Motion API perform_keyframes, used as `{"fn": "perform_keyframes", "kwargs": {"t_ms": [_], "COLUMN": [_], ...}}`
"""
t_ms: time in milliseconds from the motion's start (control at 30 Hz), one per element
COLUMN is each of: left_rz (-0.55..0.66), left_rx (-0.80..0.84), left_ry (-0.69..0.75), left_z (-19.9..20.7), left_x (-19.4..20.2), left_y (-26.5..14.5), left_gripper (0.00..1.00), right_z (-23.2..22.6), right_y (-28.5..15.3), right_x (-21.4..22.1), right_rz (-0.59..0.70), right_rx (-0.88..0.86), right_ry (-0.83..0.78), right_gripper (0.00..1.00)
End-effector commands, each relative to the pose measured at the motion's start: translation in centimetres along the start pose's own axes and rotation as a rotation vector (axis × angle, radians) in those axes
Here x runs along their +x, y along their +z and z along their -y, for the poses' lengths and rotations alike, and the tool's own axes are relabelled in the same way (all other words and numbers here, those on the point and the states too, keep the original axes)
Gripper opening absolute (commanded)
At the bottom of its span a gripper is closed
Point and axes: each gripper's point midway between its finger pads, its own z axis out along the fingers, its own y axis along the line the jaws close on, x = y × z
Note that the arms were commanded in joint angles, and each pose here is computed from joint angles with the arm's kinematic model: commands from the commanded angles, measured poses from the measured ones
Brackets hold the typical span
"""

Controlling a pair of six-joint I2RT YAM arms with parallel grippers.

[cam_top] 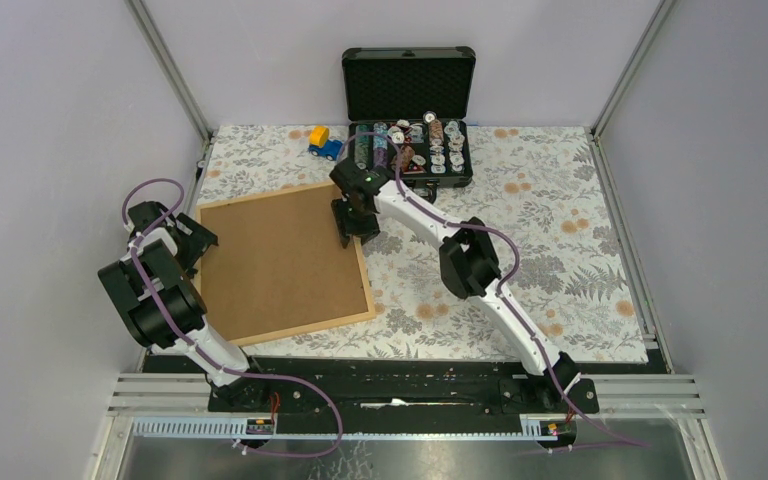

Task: Put the photo into the frame

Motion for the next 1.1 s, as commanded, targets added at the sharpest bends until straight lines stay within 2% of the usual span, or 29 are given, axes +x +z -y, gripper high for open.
{"fn": "perform_keyframes", "kwargs": {"t_ms": [0, 100, 200, 267, 467, 633, 767, 900, 1067], "left_rz": [-0.190, -0.194, -0.194, -0.196, -0.197, -0.235, -0.313, -0.331, -0.331], "left_rx": [0.129, 0.128, 0.130, 0.131, 0.130, 0.142, 0.149, 0.160, 0.171], "left_ry": [-0.059, -0.057, -0.056, -0.056, -0.051, -0.031, -0.056, -0.059, -0.064], "left_z": [2.8, 2.8, 2.9, 3.0, 3.0, 3.9, 3.6, 3.7, 3.5], "left_x": [5.0, 5.1, 5.1, 5.2, 5.4, 7.0, 9.2, 9.6, 10.5], "left_y": [0.1, 0.1, 0.1, 0.1, 0.1, 0.3, 1.0, 0.8, -0.2], "left_gripper": [0.98, 0.98, 0.99, 0.98, 0.98, 0.98, 0.98, 0.98, 0.98], "right_z": [-0.6, 1.9, 2.8, 2.5, 2.2, 1.7, 1.6, 2.1, 2.9], "right_y": [-3.9, -5.7, -5.0, -4.7, -3.8, -4.3, -3.4, -2.5, -2.2], "right_x": [-1.1, -2.5, -1.8, -1.6, -1.6, -1.5, -0.7, -0.4, -1.3], "right_rz": [0.021, 0.071, 0.031, 0.015, 0.005, 0.014, -0.014, -0.018, 0.015], "right_rx": [-0.092, -0.055, -0.047, -0.064, -0.079, -0.079, -0.073, -0.031, 0.015], "right_ry": [0.034, 0.074, 0.070, 0.062, 0.065, 0.050, 0.052, 0.045, 0.005], "right_gripper": [0.58, 0.52, 0.39, 0.35, 0.35, 0.47, 0.49, 0.49, 0.41]}}
